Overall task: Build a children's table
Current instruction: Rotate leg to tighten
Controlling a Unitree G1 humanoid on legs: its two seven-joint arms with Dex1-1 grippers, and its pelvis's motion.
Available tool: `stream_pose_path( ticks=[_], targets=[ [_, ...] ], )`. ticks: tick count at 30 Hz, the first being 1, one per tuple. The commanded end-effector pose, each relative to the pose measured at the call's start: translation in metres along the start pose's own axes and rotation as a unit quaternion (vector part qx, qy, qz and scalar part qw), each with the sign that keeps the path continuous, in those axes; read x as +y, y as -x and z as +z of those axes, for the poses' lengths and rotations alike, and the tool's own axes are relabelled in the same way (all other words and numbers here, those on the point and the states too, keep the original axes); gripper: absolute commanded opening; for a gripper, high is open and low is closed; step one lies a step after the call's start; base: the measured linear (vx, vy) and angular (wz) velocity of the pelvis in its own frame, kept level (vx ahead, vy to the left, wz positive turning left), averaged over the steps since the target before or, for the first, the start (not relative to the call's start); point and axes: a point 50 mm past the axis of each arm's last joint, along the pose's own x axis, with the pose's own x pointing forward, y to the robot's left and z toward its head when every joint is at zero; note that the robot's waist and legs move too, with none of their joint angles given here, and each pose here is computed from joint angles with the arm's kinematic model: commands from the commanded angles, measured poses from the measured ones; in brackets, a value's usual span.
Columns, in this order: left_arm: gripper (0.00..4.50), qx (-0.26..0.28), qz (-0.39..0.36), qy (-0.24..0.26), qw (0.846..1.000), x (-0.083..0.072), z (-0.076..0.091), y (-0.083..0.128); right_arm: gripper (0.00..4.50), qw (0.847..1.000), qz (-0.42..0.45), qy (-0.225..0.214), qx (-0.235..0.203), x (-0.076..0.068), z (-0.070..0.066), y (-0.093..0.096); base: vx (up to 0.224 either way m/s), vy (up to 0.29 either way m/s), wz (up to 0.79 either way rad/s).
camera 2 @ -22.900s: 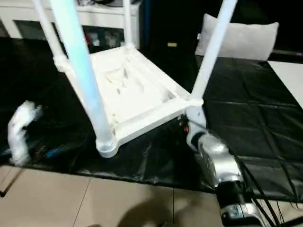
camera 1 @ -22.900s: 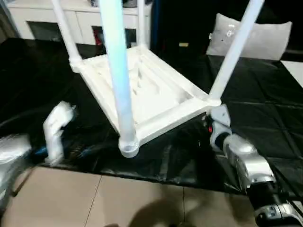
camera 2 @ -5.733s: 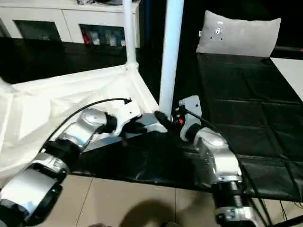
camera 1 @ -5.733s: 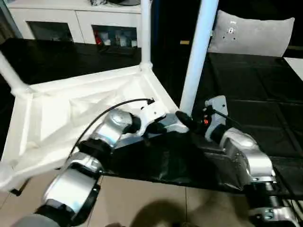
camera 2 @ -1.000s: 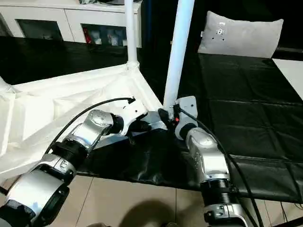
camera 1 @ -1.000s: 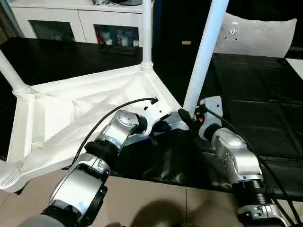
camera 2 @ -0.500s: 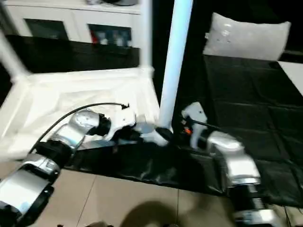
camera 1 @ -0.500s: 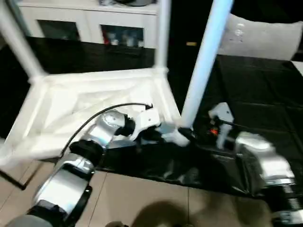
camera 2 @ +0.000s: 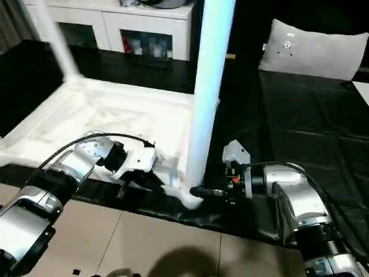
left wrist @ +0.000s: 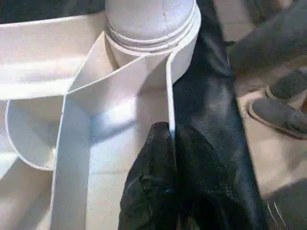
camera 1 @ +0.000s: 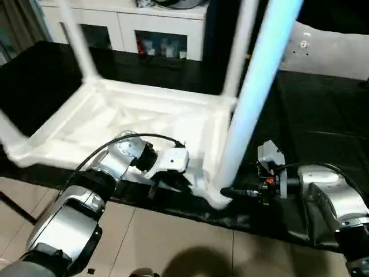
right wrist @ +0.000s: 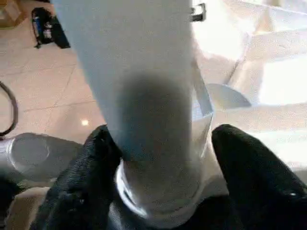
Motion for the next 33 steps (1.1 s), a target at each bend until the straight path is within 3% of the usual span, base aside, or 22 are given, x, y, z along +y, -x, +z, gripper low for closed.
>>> stream_pose_path(
  ticks=[1,10,16,17,18,19,21,26,27,28,30,31,33],
  targets=[
    [0.0,0.008,-0.035,-0.03,0.999,-0.003,0.005,-0.006,2.97,1.0,0.011,0.0,-0.009,-0.001,0.004,-0.001,0.0,0.0,0.0],
    [0.0,0.004,-0.041,-0.031,0.999,-0.005,0.004,-0.004,2.15,0.999,0.04,-0.019,-0.015,0.003,0.003,-0.002,0.0,0.0,0.0],
    [0.0,-0.02,0.005,0.014,1.0,0.002,0.004,-0.003,2.01,0.997,0.021,-0.053,-0.059,0.007,0.006,-0.009,0.0,0.0,0.0],
    [0.0,-0.032,0.055,0.046,0.997,0.01,0.006,-0.006,2.0,0.995,-0.017,-0.065,-0.072,0.007,0.006,-0.017,0.0,0.0,0.0],
    [0.0,-0.032,0.055,0.046,0.997,0.01,0.006,-0.006,2.0,0.995,-0.017,-0.065,-0.072,0.007,0.006,-0.017,0.0,0.0,0.0],
    [0.0,-0.044,0.105,0.075,0.991,0.018,0.009,-0.01,2.0,0.991,-0.097,-0.066,-0.067,0.0,0.004,-0.028,0.0,0.0,0.0],
    [0.0,-0.045,0.119,0.084,0.988,0.021,0.01,-0.012,1.99,0.987,-0.128,-0.068,-0.063,-0.003,0.003,-0.032,0.0,0.0,0.0],
    [0.0,-0.058,0.201,0.145,0.967,0.034,0.021,-0.028,1.96,0.955,-0.27,-0.097,-0.071,-0.016,0.008,-0.053,0.0,0.0,0.0],
    [0.0,-0.062,0.221,0.158,0.96,0.037,0.024,-0.033,1.96,0.941,-0.313,-0.108,-0.073,-0.021,0.009,-0.057,0.0,0.0,0.0],
    [0.0,-0.062,0.224,0.16,0.959,0.037,0.025,-0.033,1.96,0.939,-0.319,-0.109,-0.075,-0.021,0.009,-0.058,0.0,0.0,0.0],
    [0.0,-0.066,0.261,0.175,0.947,0.044,0.031,-0.038,1.96,0.906,-0.391,-0.135,-0.088,-0.027,0.011,-0.064,0.0,0.0,0.0],
    [0.0,-0.068,0.279,0.181,0.941,0.046,0.033,-0.04,1.96,0.897,-0.409,-0.143,-0.093,-0.028,0.012,-0.067,0.0,0.0,0.0],
    [0.0,-0.072,0.291,0.183,0.936,0.05,0.037,-0.041,1.96,0.899,-0.41,-0.125,-0.092,-0.027,0.015,-0.071,0.0,0.0,0.0]
  ],
)
